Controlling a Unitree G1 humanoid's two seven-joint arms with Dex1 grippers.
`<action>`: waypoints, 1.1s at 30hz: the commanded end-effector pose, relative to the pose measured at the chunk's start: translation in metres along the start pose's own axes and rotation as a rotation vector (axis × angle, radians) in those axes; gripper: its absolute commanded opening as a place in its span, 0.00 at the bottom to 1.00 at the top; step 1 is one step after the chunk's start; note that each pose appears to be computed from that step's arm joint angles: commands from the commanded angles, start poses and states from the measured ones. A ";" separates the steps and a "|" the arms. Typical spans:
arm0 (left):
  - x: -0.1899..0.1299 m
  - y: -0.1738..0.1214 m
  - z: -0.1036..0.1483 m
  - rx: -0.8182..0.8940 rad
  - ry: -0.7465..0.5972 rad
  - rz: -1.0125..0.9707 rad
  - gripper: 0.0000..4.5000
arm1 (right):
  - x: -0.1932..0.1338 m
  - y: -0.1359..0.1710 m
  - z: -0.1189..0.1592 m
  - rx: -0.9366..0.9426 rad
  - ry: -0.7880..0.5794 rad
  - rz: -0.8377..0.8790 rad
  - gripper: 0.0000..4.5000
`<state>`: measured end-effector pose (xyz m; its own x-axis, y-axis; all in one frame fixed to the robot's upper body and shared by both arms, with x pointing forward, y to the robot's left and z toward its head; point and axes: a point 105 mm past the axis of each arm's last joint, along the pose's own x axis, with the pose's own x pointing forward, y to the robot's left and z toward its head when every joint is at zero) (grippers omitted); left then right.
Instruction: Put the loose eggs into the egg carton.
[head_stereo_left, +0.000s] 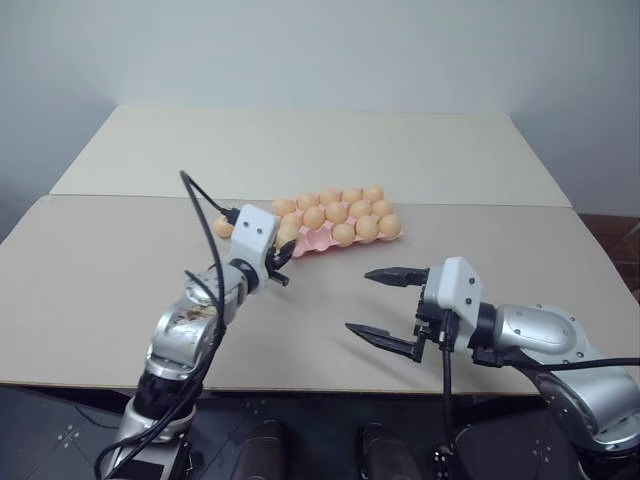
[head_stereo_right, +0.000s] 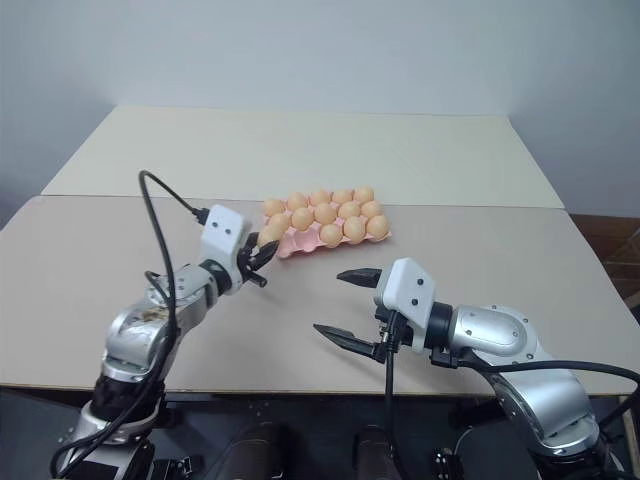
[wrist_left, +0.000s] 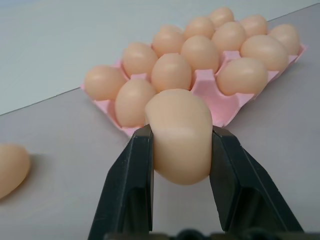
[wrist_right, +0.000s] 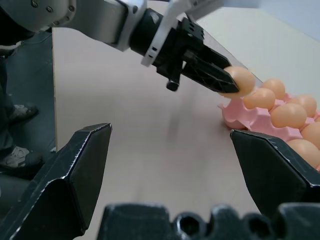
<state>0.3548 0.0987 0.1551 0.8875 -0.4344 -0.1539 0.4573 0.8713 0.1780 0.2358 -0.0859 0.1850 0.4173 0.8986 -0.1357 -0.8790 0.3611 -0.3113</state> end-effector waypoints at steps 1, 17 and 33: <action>0.013 -0.008 0.013 0.057 -0.059 -0.014 0.27 | 0.003 0.001 0.006 -0.024 -0.011 -0.004 1.00; 0.051 -0.023 0.004 0.109 -0.066 -0.060 0.27 | 0.007 0.002 0.009 -0.035 -0.020 -0.003 1.00; 0.009 -0.018 0.056 0.119 -0.313 0.050 0.71 | 0.002 0.004 0.005 -0.043 -0.004 -0.011 1.00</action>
<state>0.3681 0.0646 0.1723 0.8876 -0.4597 0.0283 0.4330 0.8538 0.2892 0.2369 -0.0822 0.1797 0.4290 0.8909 -0.1493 -0.8763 0.3703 -0.3080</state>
